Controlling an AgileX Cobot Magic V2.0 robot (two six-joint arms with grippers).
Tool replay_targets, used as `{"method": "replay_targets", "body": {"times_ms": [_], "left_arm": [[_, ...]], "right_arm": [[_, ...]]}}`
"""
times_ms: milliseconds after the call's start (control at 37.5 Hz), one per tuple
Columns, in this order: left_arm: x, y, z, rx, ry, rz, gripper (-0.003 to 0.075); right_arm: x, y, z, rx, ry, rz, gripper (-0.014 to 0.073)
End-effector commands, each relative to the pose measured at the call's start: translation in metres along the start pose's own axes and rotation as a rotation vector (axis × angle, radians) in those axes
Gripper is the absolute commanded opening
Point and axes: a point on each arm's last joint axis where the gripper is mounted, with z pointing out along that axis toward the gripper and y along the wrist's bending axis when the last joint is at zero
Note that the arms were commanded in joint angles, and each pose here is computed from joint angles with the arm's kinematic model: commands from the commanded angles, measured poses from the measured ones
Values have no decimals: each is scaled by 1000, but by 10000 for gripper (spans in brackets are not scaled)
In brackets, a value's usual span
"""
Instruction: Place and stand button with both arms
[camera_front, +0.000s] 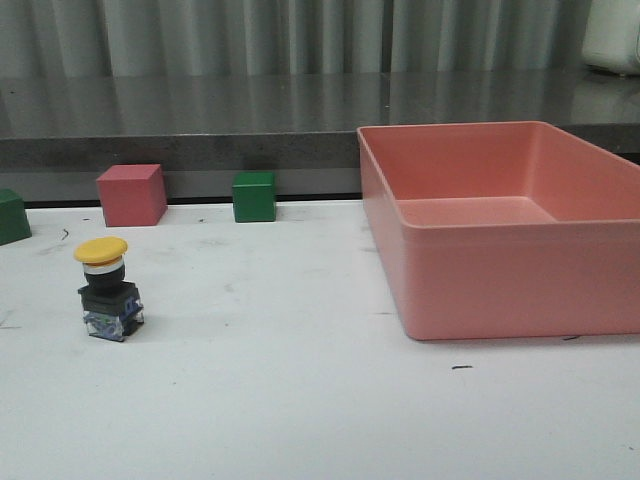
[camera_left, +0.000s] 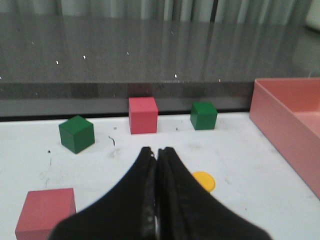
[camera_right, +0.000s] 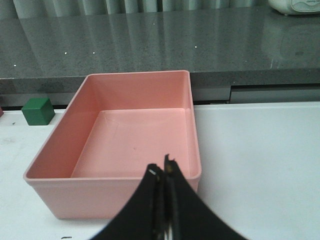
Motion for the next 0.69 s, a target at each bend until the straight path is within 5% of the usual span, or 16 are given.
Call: {"method": "replay_targets", "body": {"times_ms": [0, 347, 667], "left_arm": [[-6, 1, -7, -16, -186, -38, -20], [51, 13, -8, -187, -245, -94, -20], [83, 19, 2, -228, -156, -51, -20]], "right_arm": [[-14, 1, -1, -4, -90, -23, -69], [-14, 1, -1, -4, -90, -23, -69], [-14, 1, -1, -4, -88, -23, -69]]}}
